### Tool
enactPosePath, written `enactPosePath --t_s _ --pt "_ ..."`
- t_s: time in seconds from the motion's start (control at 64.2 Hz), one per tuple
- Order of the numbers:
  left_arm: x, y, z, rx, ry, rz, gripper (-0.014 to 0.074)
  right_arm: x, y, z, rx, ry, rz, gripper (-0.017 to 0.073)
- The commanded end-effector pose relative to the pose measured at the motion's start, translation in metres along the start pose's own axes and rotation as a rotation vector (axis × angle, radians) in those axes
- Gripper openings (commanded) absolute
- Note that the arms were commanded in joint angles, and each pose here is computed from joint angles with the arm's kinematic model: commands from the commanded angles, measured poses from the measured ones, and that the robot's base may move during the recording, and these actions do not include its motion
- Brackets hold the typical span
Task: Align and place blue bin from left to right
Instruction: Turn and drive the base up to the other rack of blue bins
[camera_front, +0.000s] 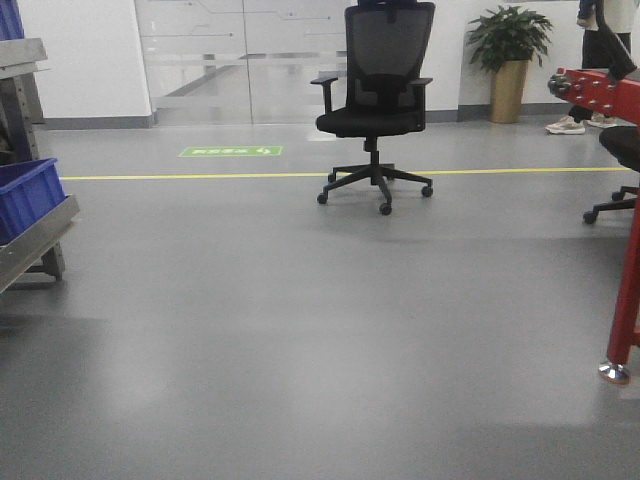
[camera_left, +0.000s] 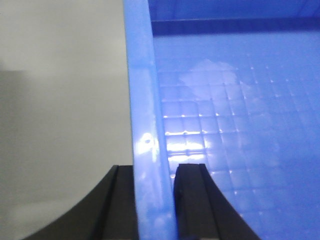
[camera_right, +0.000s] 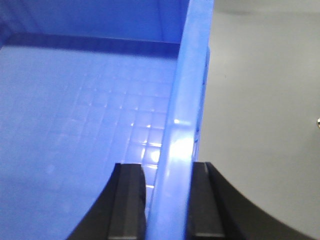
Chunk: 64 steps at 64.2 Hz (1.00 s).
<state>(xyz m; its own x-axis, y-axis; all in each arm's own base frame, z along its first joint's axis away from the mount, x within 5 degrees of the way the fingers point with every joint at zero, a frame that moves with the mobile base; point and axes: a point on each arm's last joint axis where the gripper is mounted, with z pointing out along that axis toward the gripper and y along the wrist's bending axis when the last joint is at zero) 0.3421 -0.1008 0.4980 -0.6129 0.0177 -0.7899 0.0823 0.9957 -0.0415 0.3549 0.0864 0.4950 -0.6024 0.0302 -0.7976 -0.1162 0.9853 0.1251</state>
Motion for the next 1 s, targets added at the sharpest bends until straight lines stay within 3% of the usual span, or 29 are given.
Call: enactPosePath --t_s 0.0,0.982 --pt "-0.0103 -0.0025 -0.0171 0.04 -0.114 0.008 -0.0008 -0.0181 0.0054 -0.0214 -0.039 -0.199 -0.043 -0.0078" --pt "-0.0103 -0.0023 -0.0171 0.038 -0.115 0.009 -0.0008 -0.0179 0.0054 -0.0203 -0.038 -0.196 -0.043 -0.0078"
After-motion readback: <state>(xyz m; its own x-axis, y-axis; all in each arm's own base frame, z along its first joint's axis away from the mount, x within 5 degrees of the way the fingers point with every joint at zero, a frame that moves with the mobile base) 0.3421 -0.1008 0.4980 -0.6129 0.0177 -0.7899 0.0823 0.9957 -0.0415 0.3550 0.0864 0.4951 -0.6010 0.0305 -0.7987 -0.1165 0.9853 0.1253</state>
